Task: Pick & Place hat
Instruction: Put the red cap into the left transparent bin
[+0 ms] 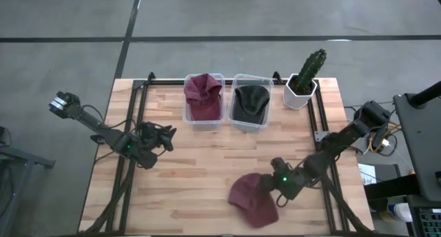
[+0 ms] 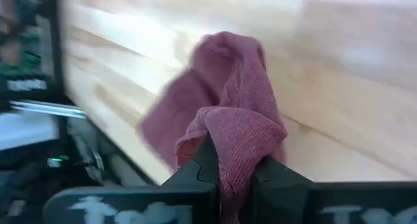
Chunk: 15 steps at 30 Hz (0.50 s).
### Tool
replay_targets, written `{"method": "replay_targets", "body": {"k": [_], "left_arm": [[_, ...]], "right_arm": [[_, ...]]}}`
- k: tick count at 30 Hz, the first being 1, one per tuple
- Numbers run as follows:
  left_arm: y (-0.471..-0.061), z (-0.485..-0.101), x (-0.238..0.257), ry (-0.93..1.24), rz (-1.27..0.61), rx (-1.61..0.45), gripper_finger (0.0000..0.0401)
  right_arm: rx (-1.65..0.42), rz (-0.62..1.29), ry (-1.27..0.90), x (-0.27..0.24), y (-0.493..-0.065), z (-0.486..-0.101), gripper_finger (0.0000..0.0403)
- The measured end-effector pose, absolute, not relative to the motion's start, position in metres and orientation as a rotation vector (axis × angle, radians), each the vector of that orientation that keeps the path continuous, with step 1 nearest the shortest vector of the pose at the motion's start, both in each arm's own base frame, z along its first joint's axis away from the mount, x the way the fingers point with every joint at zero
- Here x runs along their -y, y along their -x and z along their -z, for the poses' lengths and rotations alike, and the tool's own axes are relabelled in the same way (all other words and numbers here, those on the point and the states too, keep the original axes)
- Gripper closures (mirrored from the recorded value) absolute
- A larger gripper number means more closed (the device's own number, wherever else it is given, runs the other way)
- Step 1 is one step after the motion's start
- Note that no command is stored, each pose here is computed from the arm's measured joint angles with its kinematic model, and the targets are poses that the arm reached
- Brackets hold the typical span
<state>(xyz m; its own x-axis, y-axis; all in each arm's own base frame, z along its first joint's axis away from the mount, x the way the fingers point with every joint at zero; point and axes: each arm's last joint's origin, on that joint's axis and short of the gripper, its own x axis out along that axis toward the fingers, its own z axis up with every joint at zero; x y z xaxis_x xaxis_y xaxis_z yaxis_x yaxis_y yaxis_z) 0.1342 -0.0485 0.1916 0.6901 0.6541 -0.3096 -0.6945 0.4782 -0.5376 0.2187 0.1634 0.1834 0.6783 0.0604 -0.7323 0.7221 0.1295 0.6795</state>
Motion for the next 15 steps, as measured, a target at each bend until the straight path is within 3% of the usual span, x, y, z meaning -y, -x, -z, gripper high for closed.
{"method": "replay_targets", "body": {"k": [15], "left_arm": [[-0.141,-0.198,0.052,0.753,-0.785,-0.011,0.0245]], "right_arm": [[-0.45,0.439,-1.28,-0.136,-0.224,-0.225,0.0391]]}}
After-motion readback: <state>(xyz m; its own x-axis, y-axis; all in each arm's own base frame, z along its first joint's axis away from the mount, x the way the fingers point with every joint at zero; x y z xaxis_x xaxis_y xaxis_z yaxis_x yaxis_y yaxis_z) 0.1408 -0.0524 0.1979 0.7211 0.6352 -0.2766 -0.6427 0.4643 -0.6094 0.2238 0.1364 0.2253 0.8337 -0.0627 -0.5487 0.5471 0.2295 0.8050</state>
